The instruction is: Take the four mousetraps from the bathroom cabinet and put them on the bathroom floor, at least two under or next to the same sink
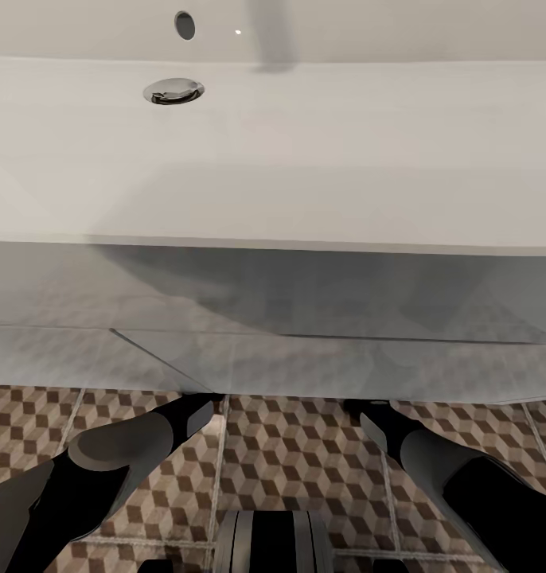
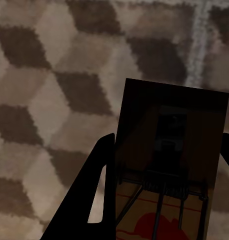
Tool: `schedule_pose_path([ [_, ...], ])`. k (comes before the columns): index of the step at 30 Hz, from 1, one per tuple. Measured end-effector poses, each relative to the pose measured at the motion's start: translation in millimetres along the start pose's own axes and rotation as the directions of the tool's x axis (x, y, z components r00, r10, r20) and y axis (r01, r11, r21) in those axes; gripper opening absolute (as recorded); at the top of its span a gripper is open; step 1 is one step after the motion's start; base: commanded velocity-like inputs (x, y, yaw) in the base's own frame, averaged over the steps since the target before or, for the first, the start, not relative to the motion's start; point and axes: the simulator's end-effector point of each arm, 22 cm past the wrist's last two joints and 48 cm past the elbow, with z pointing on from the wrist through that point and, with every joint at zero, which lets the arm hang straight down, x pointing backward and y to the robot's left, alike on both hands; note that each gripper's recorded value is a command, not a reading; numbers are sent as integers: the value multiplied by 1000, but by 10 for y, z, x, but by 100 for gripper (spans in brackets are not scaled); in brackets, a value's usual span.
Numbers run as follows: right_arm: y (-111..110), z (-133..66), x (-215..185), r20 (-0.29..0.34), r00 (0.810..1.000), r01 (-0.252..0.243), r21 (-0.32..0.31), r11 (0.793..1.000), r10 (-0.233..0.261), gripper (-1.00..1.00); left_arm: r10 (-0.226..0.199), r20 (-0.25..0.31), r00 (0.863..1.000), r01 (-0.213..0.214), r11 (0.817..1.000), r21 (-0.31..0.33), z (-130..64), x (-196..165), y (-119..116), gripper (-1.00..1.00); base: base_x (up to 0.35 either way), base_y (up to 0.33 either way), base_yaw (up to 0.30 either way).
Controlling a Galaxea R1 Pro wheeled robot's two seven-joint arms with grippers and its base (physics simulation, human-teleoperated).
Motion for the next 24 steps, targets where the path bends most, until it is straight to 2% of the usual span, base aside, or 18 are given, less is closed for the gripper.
schedule_pose_path([
  [24,29,-10,-151,44,999,2,-7,1000,-2,-100,-1,4,1000,1,1000,-5,3,-9,25,-100,0,0,0],
])
